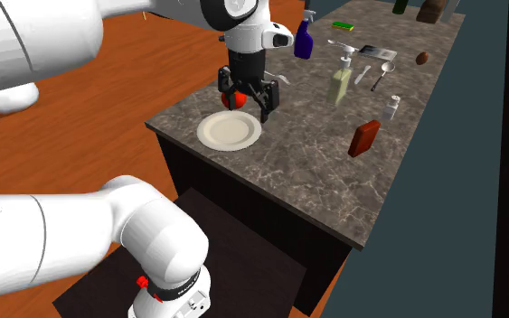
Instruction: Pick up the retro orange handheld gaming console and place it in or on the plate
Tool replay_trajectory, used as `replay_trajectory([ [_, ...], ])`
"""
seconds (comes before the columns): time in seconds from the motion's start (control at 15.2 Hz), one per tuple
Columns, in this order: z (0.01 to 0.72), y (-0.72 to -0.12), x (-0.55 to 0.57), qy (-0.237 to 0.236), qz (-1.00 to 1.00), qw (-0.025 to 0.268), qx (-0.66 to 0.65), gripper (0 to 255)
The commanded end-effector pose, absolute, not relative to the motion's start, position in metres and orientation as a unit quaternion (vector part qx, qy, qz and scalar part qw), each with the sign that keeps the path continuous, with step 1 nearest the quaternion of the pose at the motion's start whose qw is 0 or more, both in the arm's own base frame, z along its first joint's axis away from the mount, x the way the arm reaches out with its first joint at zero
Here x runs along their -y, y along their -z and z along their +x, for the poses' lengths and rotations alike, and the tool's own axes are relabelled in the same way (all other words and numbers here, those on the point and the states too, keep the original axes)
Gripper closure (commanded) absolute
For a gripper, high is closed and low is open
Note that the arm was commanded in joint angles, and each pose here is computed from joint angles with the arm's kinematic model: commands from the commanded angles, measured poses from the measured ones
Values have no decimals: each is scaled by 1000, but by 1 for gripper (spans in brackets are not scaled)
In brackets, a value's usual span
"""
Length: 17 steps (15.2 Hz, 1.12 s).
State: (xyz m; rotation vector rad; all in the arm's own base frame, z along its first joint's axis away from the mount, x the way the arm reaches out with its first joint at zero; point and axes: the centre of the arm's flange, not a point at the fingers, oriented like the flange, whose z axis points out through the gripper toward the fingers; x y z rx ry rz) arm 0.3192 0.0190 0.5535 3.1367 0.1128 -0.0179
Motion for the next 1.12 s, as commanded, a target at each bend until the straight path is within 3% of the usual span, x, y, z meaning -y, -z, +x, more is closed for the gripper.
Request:
replay_trajectory([
  [0.0,319,-553,-19,6,999,1,-36,0],
  [1.06,489,-484,88,8,1000,0,-5,0],
])
